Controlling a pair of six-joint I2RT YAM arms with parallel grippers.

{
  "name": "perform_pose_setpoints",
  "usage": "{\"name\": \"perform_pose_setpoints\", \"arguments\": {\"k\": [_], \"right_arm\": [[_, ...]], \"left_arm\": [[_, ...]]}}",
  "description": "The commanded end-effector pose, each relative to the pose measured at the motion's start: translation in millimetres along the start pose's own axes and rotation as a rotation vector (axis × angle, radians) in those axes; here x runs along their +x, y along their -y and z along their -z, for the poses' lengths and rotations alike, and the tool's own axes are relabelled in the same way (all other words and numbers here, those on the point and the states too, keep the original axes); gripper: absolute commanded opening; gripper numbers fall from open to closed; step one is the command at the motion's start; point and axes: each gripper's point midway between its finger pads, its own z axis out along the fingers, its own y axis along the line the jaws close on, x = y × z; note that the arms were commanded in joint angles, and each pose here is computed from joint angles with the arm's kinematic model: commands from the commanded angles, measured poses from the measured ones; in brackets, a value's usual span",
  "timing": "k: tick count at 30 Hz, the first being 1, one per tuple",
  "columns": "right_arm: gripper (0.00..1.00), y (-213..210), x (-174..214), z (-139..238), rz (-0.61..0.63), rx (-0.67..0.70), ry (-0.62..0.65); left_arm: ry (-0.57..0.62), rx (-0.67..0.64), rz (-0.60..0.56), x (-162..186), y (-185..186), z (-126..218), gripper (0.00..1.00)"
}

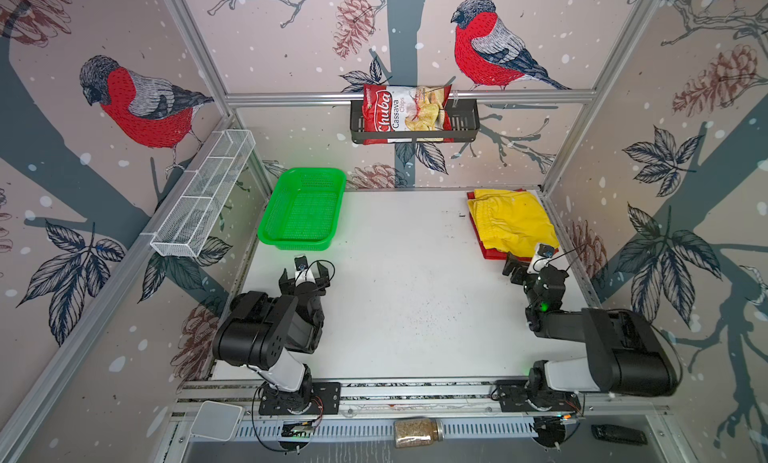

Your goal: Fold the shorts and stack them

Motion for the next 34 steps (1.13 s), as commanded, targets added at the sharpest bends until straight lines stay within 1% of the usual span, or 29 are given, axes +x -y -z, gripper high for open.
{"name": "perform_pose_setpoints", "arguments": {"k": [1, 2, 3, 5, 7, 8, 9, 11, 34], "right_arm": [[0.99, -10.4, -32.7, -2.4, 0.033, -0.049, 0.155], [1.0, -7.9, -27.6, -8.4, 0.029, -0.033, 0.093], [1.0, -7.2, -27.5, -7.8, 0.027, -0.026, 0.099], [1.0, -6.7, -30.6, -4.6, 0.026, -0.026, 0.135], [0.99, -5.7, -27.3, -9.0, 0.023, -0.015, 0.094], [0.99, -4.8, -27.0, -8.7, 0.02, -0.009, 0.095], [0.99, -4.6, -28.5, -7.7, 0.022, -0.008, 0.11], [0.99, -4.6, -26.8, -9.3, 0.02, -0.005, 0.091], [1.0, -4.6, -27.1, -9.4, 0.02, -0.005, 0.094]], "left_arm": [[0.083, 0.029, 0.137, -29.6, -4.0, -11.3, 0.97], [0.073, 0.051, 0.141, -28.6, -2.9, -18.9, 0.97], [0.072, 0.091, 0.11, -29.1, 6.3, -23.4, 0.97], [0.036, 0.087, 0.11, -26.1, 7.9, -26.9, 0.98], [0.047, 0.088, 0.106, -26.6, 7.7, -25.3, 0.98], [0.071, 0.089, 0.107, -29.8, 6.9, -23.1, 0.98], [0.07, 0.085, 0.108, -29.4, 6.2, -21.6, 0.98], [0.066, 0.078, 0.106, -29.2, 6.2, -23.7, 0.98], [0.056, 0.077, 0.08, -28.3, 11.0, -25.5, 0.98]]}}
